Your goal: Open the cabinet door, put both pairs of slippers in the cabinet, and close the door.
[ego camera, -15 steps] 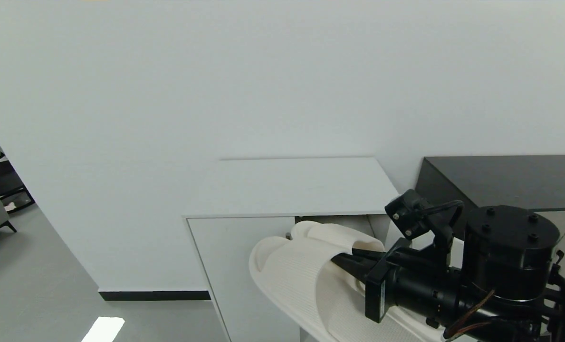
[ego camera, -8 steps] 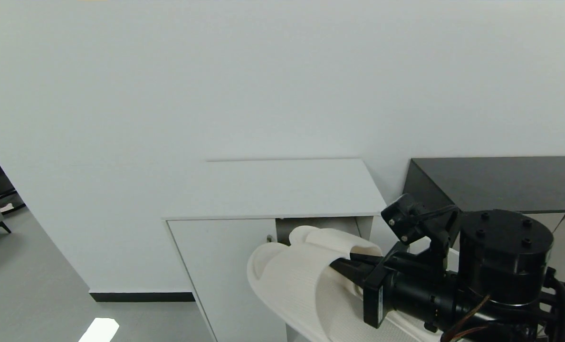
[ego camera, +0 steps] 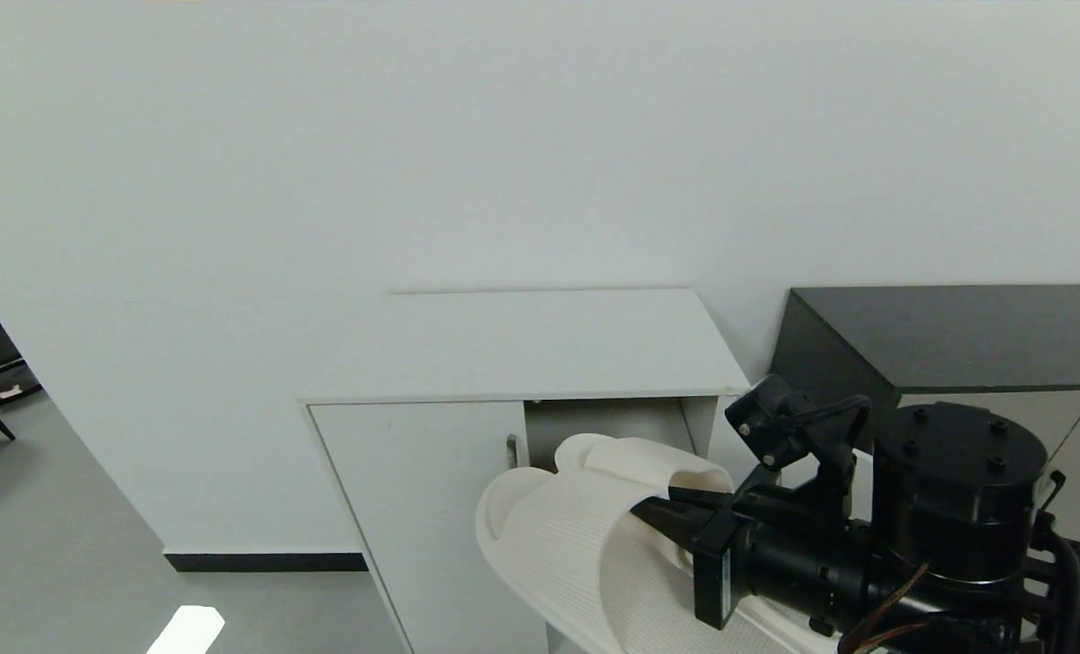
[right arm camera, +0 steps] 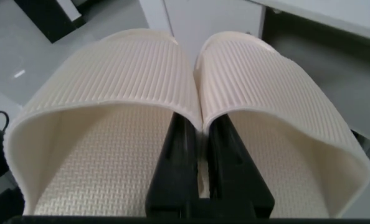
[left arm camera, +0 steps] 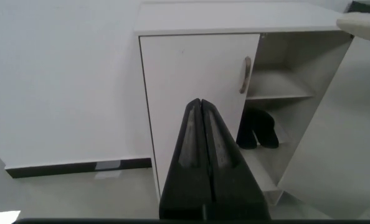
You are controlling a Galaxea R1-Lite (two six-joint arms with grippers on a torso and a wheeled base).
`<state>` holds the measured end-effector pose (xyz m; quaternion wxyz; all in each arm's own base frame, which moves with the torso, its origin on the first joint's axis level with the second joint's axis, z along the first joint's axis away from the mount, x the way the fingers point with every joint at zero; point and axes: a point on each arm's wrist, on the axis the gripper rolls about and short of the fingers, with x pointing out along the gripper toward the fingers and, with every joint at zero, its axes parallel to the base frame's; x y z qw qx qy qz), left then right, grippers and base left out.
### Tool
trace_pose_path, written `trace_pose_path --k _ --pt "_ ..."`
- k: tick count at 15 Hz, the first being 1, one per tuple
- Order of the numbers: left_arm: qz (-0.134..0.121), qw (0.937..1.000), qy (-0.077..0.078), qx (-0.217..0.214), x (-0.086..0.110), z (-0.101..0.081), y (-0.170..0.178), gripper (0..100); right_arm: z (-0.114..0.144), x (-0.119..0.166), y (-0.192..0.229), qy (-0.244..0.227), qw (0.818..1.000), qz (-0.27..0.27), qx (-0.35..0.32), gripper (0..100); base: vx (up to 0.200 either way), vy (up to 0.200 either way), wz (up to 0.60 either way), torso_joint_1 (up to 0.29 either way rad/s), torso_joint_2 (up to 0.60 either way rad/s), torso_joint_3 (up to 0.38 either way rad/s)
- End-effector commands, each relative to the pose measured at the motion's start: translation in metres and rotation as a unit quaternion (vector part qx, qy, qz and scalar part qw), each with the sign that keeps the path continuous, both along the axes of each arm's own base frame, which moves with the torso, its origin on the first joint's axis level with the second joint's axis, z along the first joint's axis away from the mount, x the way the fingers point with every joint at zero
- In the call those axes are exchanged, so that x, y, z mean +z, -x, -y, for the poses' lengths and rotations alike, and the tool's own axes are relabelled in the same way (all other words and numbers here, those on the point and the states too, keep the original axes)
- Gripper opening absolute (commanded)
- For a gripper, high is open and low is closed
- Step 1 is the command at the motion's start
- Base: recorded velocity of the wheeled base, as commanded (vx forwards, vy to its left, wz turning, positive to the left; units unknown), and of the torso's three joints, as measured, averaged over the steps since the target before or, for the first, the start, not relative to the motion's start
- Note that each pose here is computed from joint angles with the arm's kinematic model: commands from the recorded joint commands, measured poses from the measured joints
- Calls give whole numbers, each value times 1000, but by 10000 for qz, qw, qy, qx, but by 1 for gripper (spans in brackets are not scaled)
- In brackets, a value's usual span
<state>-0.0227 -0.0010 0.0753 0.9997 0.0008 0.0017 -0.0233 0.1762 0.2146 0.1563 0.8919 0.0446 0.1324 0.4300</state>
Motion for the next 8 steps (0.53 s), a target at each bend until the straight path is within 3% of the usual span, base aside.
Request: trace_pose_path --k 1,8 --pt "2 10000 1 3 0 0 0 0 0 -1 0 9 10000 -1 -1 0 0 0 0 -246 535 286" --pt "2 10000 1 3 0 0 0 0 0 -4 1 -36 9999 -8 126 0 0 0 0 -246 545 290"
